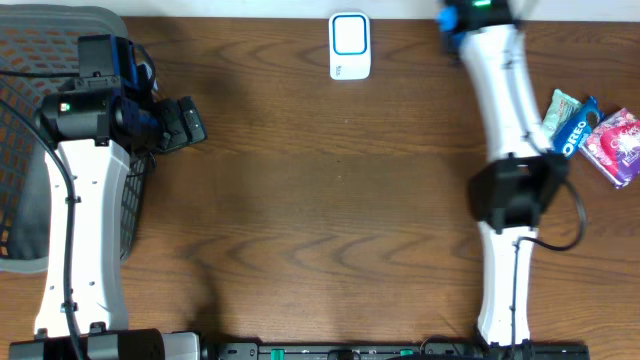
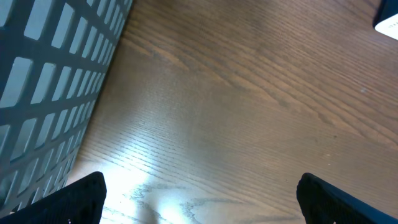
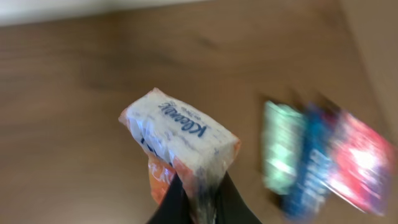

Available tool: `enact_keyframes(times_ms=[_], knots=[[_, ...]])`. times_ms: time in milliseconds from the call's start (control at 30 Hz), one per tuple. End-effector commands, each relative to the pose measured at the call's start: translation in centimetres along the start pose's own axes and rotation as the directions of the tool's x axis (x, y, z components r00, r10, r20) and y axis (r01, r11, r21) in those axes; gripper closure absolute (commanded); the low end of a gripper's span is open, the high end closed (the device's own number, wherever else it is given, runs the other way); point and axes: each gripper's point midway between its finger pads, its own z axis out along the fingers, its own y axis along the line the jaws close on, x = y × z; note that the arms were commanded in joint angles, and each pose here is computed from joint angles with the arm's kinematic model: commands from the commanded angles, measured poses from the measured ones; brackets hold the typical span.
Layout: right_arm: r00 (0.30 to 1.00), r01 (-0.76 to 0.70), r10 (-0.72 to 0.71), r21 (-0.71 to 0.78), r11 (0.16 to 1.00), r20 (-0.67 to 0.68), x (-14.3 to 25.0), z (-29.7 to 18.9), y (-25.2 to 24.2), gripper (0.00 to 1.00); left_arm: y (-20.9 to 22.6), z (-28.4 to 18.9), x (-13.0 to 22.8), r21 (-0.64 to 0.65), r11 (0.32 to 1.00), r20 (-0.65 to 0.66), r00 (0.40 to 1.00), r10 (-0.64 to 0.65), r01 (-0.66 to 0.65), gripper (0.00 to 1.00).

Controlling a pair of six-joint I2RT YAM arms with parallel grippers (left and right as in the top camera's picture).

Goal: Scan the item barcode
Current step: 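Carry the orange box to the right edge and release it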

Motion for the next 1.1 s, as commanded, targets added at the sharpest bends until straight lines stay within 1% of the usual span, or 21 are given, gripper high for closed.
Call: enact_keyframes(times_ms=[0,133,300,367,400,433,467,500,533,567,600,667,733,767,867,933,1033,1067], knots=[[0.993,-0.09,0.096,0.085,0.992,-0.067,0.7,1.0,-5.9,0.99,0.2,0.0,0.0,-0.01,1.0,0.001,1.0,0.003,-0.003,0.02],[0.968,-0.139,0.165,0.143,0.98,-0.19,3.2,3.5,-11.5,0.99,0.2,0.0,0.0,-0.01,1.0,0.001,1.0,0.003,-0.003,0.02],[0.942,-0.207,0.248,0.193,0.959,-0.226,4.1,5.2,-16.2,0.99,0.2,0.0,0.0,-0.01,1.0,0.001,1.0,0.003,-0.003,0.02],[0.925,-0.255,0.304,0.22,0.941,-0.228,4.5,5.8,-18.0,0.99,0.2,0.0,0.0,-0.01,1.0,0.001,1.0,0.003,-0.003,0.02],[0.908,-0.286,0.343,0.245,0.926,-0.239,5.1,6.5,-19.9,0.96,0.2,0.0,0.0,-0.01,1.0,0.001,1.0,0.003,-0.003,0.02],[0.9,-0.304,0.364,0.255,0.918,-0.24,5.4,6.8,-20.5,0.91,0.2,-0.1,0.0,-0.01,1.0,0.002,1.0,0.003,-0.003,0.02],[0.895,-0.31,0.371,0.252,0.917,-0.249,5.6,7.0,-20.8,0.82,0.2,0.0,0.0,-0.01,1.0,0.001,1.0,0.003,-0.003,0.02],[0.89,-0.318,0.378,0.247,0.915,-0.256,5.8,7.2,-21.0,0.76,0.2,0.0,0.0,-0.01,1.0,0.001,1.0,0.003,-0.003,0.02],[0.884,-0.328,0.385,0.235,0.915,-0.265,5.9,7.3,-21.0,0.73,0.2,0.0,0.0,-0.01,1.0,0.001,1.0,0.003,-0.003,0.02],[0.873,-0.35,0.397,0.203,0.915,-0.284,6.1,7.6,-20.8,0.6,0.2,0.0,0.0,-0.01,1.0,0.001,1.0,0.003,-0.003,0.02],[0.867,-0.362,0.402,0.182,0.914,-0.296,6.3,7.7,-20.6,0.5,0.2,0.0,0.0,-0.01,1.0,0.001,1.0,0.003,-0.003,0.02],[0.858,-0.379,0.406,0.146,0.914,-0.313,6.3,7.8,-20.1,0.42,0.2,0.0,0.0,-0.01,1.0,0.001,1.0,0.003,-0.003,0.02],[0.854,-0.391,0.407,0.115,0.913,-0.325,6.3,7.8,-19.5,0.38,0.2,-0.1,0.0,-0.01,1.0,0.002,1.0,0.003,-0.003,0.02],[0.85,-0.406,0.407,0.075,0.911,-0.335,6.1,7.8,-18.7,0.34,0.2,0.0,0.0,-0.01,1.0,0.001,1.0,0.003,-0.003,0.02],[0.846,-0.42,0.388,-0.01,0.907,-0.367,6.0,7.6,-16.9,0.33,0.2,0.0,0.0,-0.01,1.0,0.001,1.0,0.003,-0.003,0.02],[0.849,-0.412,0.35,-0.082,0.907,-0.395,6.0,7.2,-15.4,0.34,0.2,-0.1,0.0,-0.01,1.0,0.002,1.0,0.003,-0.003,0.02],[0.836,-0.435,0.322,-0.177,0.883,-0.445,6.1,5.8,-13.1,0.33,0.2,0.0,0.0,-0.01,1.0,0.001,1.0,0.003,-0.003,0.02],[0.828,-0.45,0.325,-0.197,0.871,-0.456,6.1,5.2,-12.5,0.3,0.2,0.0,0.0,-0.01,1.0,0.001,1.0,0.003,-0.003,0.02]])
